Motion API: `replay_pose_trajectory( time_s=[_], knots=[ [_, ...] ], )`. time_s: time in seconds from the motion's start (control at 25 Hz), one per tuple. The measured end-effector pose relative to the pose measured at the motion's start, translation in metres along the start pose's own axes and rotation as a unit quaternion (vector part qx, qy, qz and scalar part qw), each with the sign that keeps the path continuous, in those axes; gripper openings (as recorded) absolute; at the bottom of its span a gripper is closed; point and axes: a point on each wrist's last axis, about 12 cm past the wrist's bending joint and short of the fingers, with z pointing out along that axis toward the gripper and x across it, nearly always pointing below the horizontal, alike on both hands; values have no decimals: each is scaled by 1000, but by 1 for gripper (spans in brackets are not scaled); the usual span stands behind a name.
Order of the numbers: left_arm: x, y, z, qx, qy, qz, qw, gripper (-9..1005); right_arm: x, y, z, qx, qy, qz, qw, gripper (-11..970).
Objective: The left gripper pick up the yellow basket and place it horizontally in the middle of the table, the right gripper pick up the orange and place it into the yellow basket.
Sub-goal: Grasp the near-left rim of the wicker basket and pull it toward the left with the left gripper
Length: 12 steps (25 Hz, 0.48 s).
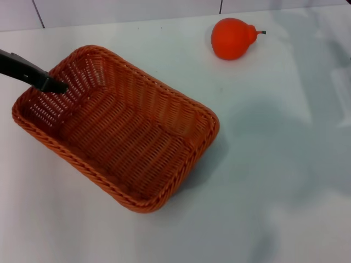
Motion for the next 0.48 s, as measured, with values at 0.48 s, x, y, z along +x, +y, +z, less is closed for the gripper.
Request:
replay_pose_trajectory(
  time_s=[0.48],
  knots=[
    [3,1,-3,20,-18,-29,999,202,-2,4,-3,-7,-5,1,1000,896]
  ],
)
